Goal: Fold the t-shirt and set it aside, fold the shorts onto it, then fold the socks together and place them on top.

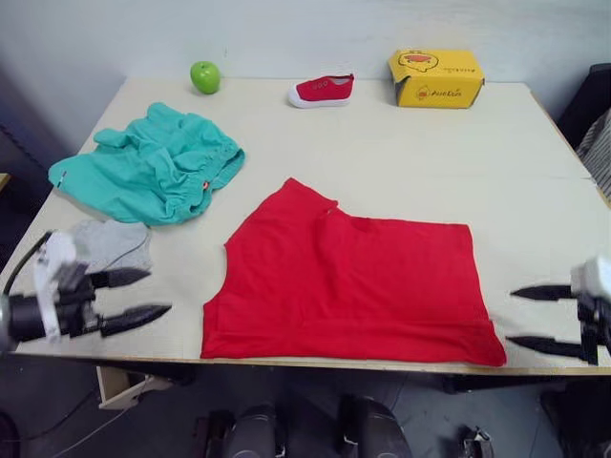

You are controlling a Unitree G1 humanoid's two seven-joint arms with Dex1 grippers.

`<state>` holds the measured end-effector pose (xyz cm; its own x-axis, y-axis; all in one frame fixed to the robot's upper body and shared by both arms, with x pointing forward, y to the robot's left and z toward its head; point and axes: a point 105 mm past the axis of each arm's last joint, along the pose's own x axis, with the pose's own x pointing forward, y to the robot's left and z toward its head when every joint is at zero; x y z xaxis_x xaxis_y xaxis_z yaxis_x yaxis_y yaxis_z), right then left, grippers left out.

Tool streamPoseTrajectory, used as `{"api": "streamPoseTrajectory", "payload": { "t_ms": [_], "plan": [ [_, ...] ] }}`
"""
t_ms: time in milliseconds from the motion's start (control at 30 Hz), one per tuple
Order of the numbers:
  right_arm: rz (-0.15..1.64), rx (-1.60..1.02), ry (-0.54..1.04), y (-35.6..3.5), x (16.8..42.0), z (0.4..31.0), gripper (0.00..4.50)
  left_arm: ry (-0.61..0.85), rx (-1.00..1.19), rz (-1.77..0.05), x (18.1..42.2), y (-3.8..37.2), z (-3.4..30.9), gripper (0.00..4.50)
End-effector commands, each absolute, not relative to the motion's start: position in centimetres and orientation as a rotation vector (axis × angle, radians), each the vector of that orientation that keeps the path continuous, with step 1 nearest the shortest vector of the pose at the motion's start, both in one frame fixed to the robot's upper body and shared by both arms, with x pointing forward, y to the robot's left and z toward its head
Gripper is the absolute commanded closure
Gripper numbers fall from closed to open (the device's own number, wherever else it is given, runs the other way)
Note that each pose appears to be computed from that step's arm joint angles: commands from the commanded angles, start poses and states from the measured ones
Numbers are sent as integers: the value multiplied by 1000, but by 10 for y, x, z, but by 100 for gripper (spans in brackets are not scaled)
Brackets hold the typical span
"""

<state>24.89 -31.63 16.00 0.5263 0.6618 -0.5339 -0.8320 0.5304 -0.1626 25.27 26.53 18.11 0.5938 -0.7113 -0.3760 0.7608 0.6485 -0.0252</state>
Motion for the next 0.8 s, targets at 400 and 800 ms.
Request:
{"api": "streamPoseTrajectory", "payload": {
  "t_ms": [400,800],
  "plan": [
    [557,-362,358,-315,394,172,4,338,238,-823,405,199,166,0],
    [547,-247,375,-281,414,148,4,319,231,-734,440,173,161,0]
  ]
}}
